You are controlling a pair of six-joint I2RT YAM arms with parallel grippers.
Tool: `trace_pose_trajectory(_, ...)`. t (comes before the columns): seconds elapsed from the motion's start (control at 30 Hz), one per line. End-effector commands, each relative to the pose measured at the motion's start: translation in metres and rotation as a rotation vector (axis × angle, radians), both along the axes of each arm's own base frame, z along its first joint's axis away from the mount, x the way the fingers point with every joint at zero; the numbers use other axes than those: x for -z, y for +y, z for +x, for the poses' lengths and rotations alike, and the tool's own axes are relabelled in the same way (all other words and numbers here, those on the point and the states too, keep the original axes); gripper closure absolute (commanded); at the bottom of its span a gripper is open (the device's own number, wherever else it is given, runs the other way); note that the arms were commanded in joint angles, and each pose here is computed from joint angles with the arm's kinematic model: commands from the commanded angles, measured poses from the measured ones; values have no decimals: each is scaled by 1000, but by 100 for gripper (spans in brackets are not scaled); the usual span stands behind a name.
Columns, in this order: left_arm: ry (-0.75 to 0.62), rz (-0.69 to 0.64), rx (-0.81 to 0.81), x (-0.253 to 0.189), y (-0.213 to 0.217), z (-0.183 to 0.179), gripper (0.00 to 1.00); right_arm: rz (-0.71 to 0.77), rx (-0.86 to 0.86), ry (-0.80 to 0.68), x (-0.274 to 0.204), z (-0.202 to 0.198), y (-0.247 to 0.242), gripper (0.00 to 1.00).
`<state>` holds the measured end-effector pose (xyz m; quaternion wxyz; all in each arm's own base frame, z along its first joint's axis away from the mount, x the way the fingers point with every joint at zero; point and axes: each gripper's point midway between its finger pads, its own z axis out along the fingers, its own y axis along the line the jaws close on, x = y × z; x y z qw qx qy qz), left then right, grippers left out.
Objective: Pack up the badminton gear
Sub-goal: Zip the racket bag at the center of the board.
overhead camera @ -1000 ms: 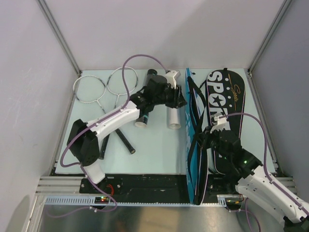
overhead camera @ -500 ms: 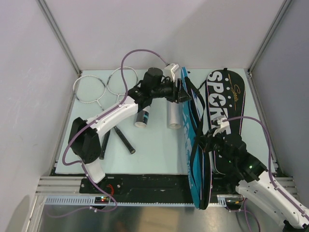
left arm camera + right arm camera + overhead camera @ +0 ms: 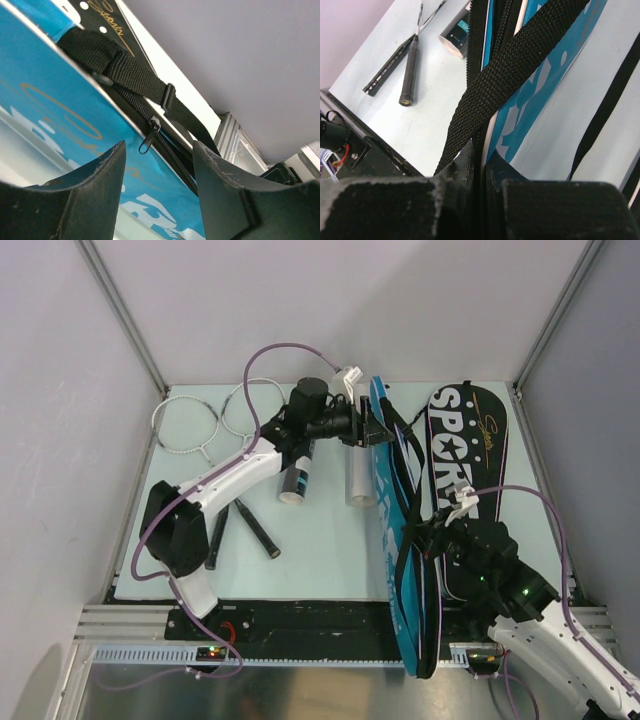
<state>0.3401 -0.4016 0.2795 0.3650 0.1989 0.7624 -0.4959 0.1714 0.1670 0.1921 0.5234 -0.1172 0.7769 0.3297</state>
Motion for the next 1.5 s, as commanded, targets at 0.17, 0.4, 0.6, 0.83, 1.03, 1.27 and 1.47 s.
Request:
trace_pose_trajectory(0.17,4,-159,77,-33,-12,-9,44,182,-39,-216,-84,-4,5,100)
trace_pose_trajectory(0.4,22,-168,67,-25,-5,-10,46,194,-45,-230,-88,-6,5,100)
trace_pose_trajectory(0.6,32,-148,36,-12,6,-5,46,201,-54,-237,-91,-6,7,100)
trace_pose_trajectory(0.83,63,-198,78,-16,-1,-9,47,208,-70,-233,-92,-5,12,100)
trace_pose_trajectory(1.03,86,-248,114,-21,-6,-13,49,209,-84,-229,-92,-5,15,100)
trace_pose_trajectory(1.27,111,-292,145,-24,-9,-17,53,213,-85,-226,-92,-4,16,100)
trace_pose_trajectory(1.47,132,-296,151,-19,-11,-17,54,218,-85,-229,-93,-4,17,100)
